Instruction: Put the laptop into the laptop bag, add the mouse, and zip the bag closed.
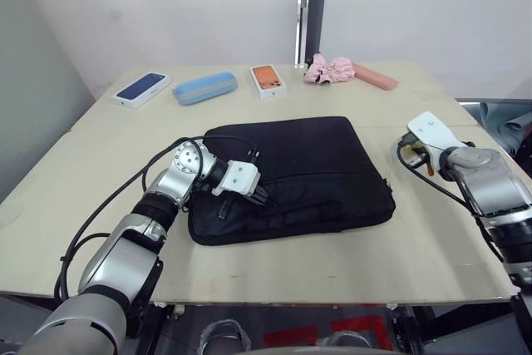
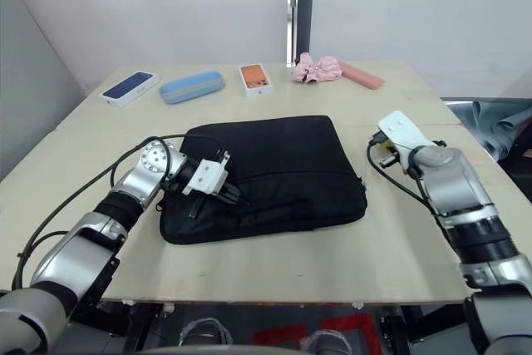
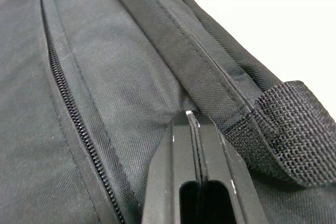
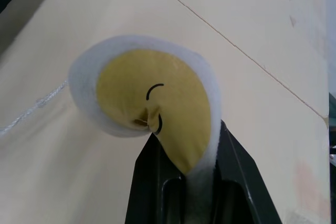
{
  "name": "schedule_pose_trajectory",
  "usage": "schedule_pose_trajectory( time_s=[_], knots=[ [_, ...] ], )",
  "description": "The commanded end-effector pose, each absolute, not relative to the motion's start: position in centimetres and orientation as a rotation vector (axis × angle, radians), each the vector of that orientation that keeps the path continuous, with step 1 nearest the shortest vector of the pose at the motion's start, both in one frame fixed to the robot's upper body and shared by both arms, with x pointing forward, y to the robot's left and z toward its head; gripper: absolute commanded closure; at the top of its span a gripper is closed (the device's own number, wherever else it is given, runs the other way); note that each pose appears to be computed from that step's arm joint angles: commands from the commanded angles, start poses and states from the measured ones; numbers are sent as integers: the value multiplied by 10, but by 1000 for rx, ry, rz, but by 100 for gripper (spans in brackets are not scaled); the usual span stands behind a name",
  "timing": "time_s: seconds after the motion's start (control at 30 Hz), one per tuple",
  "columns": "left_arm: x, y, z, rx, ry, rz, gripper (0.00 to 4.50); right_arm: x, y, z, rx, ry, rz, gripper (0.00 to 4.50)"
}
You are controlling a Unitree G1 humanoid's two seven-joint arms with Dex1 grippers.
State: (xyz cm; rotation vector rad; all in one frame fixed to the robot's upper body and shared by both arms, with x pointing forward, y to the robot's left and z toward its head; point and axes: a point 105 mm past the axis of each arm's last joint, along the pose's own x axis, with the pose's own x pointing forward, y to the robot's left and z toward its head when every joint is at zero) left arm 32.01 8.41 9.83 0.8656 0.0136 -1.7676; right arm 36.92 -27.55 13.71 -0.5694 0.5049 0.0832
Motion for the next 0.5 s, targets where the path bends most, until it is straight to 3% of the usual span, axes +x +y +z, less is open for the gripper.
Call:
schedule_pose_trajectory(
  time_s=[0.03,0.2,0.33,0.5],
  knots=[
    [299,92,58,845,219,-1888,450,376,-272,155,-494,434,57,449],
    [297,93,55,844,229,-1891,450,385,-254,167,-246,349,69,449],
    [295,94,54,842,233,-1893,450,389,-273,171,-264,327,-59,449],
    [293,100,50,839,240,-1893,450,387,-252,159,-306,355,46,449]
  ],
)
